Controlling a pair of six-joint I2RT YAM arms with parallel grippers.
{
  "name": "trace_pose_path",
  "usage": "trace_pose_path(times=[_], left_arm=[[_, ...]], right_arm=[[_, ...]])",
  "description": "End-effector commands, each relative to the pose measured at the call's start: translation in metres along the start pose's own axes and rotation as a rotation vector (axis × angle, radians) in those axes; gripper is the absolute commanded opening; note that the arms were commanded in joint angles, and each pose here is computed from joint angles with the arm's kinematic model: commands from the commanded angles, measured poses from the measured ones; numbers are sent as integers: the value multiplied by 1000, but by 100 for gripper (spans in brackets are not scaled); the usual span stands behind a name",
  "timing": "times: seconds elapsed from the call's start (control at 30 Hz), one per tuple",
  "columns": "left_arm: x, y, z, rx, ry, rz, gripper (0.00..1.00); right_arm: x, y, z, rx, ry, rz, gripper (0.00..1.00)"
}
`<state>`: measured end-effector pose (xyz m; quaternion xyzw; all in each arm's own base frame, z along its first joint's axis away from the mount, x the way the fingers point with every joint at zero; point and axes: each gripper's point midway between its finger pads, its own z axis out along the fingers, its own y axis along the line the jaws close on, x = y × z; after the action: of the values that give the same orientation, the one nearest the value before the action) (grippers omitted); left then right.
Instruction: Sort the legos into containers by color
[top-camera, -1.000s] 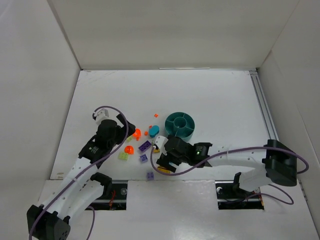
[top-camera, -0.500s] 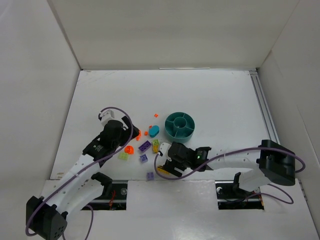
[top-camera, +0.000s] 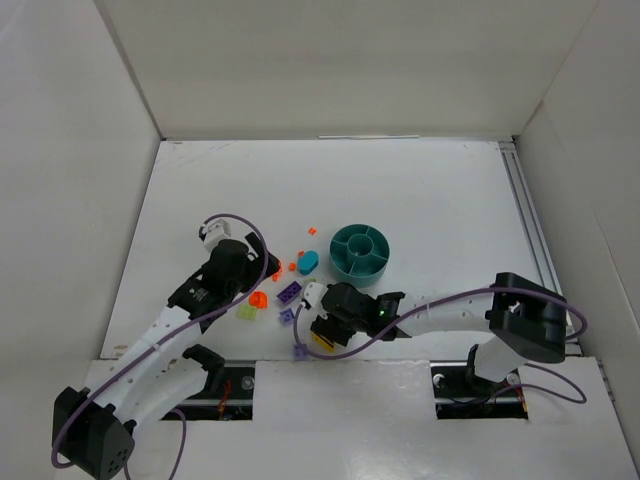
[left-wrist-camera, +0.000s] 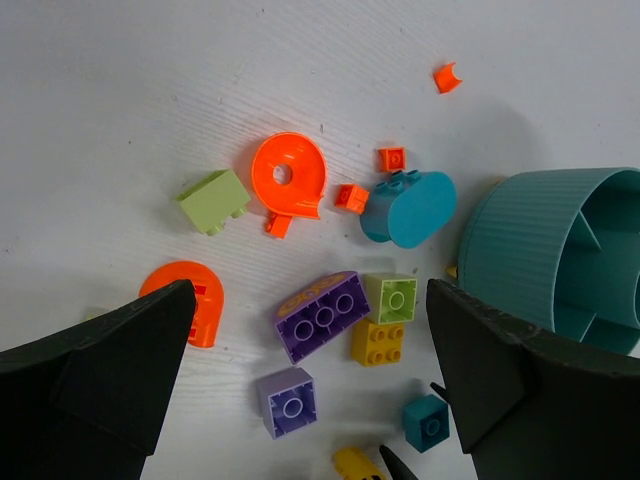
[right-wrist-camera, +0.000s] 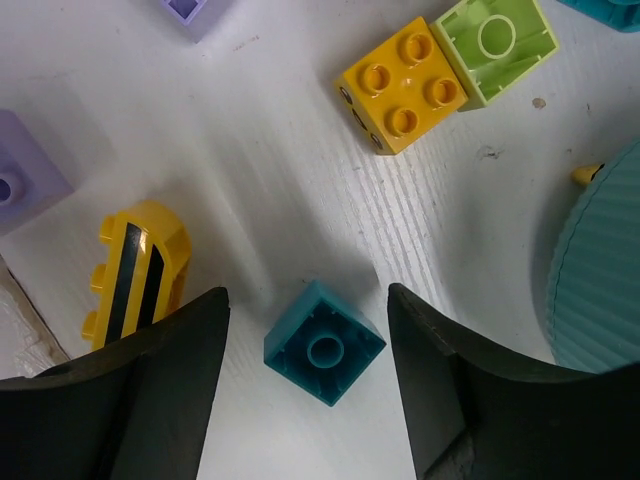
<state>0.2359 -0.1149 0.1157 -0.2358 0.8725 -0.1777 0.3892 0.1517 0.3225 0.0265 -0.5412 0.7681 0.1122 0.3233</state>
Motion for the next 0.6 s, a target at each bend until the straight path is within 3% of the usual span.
trace_pose_path(times=[0.0, 0.23, 0.57], left_arm=[[-15, -15, -5, 40, -45, -11, 100], [-14, -16, -6, 45, -38, -11, 100], [-14, -22, -6, 64, -29, -3, 100]], right_arm=[[7, 4, 4, -8, 30, -19, 69], [31, 6, -1, 3, 85, 54, 78], [61, 4, -9, 44, 174, 123, 65]])
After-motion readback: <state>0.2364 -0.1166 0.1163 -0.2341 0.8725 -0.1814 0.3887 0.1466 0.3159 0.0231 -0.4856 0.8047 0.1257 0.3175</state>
